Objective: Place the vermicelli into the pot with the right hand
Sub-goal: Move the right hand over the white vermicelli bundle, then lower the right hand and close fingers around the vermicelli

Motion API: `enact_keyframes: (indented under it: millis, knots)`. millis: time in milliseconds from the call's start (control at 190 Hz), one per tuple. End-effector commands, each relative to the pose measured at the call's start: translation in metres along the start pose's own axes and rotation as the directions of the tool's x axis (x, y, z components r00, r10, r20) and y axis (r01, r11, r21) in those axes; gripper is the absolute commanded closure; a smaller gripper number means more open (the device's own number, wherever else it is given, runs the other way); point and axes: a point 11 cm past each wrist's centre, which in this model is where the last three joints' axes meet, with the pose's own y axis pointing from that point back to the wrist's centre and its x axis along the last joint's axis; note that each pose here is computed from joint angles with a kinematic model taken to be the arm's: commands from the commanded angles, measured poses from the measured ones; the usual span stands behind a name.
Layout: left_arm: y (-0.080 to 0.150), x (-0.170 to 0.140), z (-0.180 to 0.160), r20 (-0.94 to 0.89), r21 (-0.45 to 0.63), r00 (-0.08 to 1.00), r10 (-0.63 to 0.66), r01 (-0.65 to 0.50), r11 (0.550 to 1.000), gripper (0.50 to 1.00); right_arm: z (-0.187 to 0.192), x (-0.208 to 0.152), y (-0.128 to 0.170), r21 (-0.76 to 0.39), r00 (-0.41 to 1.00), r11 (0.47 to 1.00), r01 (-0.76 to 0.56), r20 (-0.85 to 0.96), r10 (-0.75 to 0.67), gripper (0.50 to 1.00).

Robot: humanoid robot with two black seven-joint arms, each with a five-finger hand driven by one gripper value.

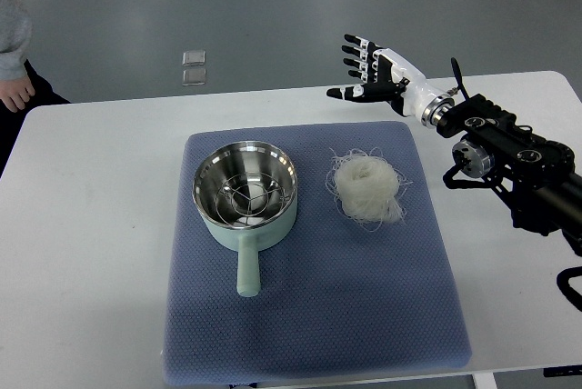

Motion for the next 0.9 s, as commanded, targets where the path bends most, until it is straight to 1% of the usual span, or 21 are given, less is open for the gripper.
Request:
enact_keyframes:
  millis: [0,74,95,163,268,342,400,484,552,694,894]
  knots:
    - [0.0,-0.001,-0.001,0.0,0.001,1.0,-0.003,0.003,1.0,0.5,-0.022,0.011,0.001,-0.132,0.907,0.978,0.159,-0.372,-0.198,0.517]
    - [0.0,-0.001,-0.001,0.002,0.001,1.0,-0.003,0.003,1.0,0.5,-0.049,0.019,-0.001,-0.221,0.793,0.95,0.221,-0.526,-0.307,0.517]
    - [0.0,-0.001,0.0,0.002,-0.001,1.0,-0.003,0.003,1.0,0.5,-0.051,0.019,-0.001,-0.233,0.777,0.945,0.229,-0.542,-0.321,0.517]
    - [0.0,-0.001,-0.001,0.002,0.001,1.0,-0.003,0.003,1.0,0.5,-0.081,0.017,-0.003,-0.297,0.661,0.915,0.273,-0.633,-0.403,0.517]
    - [0.0,-0.001,-0.001,0.002,0.001,1.0,-0.003,0.003,1.0,0.5,-0.104,0.004,-0.002,-0.405,0.517,0.855,0.324,-0.681,-0.519,0.517]
    - [0.0,0.0,0.0,0.003,0.0,1.0,-0.001,0.001,1.0,0.5,-0.105,-0.002,-0.001,-0.463,0.468,0.827,0.318,-0.682,-0.562,0.517]
    - [0.0,0.0,0.0,0.002,-0.001,1.0,-0.001,0.001,1.0,0.5,-0.1,-0.006,0.0,-0.494,0.456,0.809,0.32,-0.668,-0.588,0.517]
    - [0.0,-0.001,0.0,0.002,-0.001,1.0,-0.003,0.003,1.0,0.5,-0.093,-0.008,0.001,-0.513,0.465,0.8,0.311,-0.652,-0.599,0.517]
    - [0.0,-0.001,0.0,0.002,-0.001,1.0,-0.003,0.003,1.0,0.5,-0.076,-0.006,0.006,-0.536,0.502,0.788,0.304,-0.613,-0.61,0.517]
    - [0.0,0.0,0.0,0.001,-0.001,1.0,0.0,0.0,1.0,0.5,-0.057,-0.016,0.017,-0.525,0.564,0.774,0.355,-0.54,-0.625,0.517]
    - [0.0,0.0,0.0,0.0,-0.001,1.0,0.0,0.0,1.0,0.5,-0.03,-0.022,0.025,-0.549,0.571,0.753,0.363,-0.507,-0.646,0.517]
